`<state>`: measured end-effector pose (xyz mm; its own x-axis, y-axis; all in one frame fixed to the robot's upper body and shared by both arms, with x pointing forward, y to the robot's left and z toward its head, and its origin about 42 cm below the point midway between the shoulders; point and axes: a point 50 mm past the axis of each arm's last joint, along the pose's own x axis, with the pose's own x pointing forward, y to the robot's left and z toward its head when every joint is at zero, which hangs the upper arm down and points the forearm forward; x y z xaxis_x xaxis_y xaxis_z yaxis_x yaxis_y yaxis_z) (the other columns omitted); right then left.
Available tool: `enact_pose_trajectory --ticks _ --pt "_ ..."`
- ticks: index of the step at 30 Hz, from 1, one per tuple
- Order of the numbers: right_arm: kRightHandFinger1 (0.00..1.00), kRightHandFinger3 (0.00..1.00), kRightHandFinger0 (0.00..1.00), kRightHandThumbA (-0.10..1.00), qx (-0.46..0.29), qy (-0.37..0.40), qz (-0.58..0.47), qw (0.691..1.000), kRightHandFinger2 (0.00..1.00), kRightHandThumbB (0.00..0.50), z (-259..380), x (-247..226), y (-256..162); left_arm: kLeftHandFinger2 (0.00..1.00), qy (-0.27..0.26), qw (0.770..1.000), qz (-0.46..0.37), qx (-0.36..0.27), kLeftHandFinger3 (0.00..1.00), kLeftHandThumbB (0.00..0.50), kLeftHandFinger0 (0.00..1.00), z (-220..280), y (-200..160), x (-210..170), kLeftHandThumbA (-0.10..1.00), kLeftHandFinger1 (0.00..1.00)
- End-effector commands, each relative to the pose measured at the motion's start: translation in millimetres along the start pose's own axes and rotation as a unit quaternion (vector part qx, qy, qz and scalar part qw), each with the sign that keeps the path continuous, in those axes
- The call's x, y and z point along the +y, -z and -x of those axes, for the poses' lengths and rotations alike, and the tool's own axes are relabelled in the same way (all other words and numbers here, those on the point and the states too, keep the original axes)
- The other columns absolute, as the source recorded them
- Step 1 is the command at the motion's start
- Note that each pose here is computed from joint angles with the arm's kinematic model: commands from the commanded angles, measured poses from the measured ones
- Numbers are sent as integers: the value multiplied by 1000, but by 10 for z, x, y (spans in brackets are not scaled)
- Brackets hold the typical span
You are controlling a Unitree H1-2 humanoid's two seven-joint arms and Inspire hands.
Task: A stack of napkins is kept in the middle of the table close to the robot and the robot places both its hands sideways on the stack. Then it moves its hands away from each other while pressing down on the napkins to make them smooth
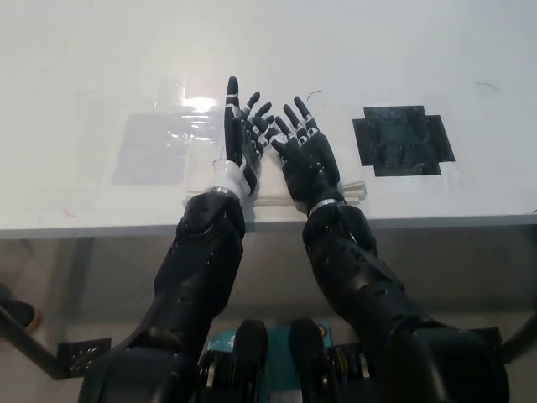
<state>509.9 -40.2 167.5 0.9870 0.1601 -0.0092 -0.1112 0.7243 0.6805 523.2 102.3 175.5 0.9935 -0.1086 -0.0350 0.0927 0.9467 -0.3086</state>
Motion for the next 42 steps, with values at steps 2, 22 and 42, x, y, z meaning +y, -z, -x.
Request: enact_pose_trajectory --ticks 2,22,42 --pt "1000 1000 1000 1000 -14 -16 17 1000 1000 209 -40 54 -76 1000 6 1000 -30 -6 1000 245 1000 63 120 -3 1000 1000" --pt "1000 1000 1000 1000 -37 1 30 999 1000 190 -8 -297 -236 1000 -20 1000 -16 -12 1000 277 1000 155 134 408 1000 1000" --pt "1000 1000 1000 1000 -77 62 -15 995 1000 157 177 -1014 -457 1000 -16 997 -34 -67 1000 262 1000 625 -265 1205 1000 1000"
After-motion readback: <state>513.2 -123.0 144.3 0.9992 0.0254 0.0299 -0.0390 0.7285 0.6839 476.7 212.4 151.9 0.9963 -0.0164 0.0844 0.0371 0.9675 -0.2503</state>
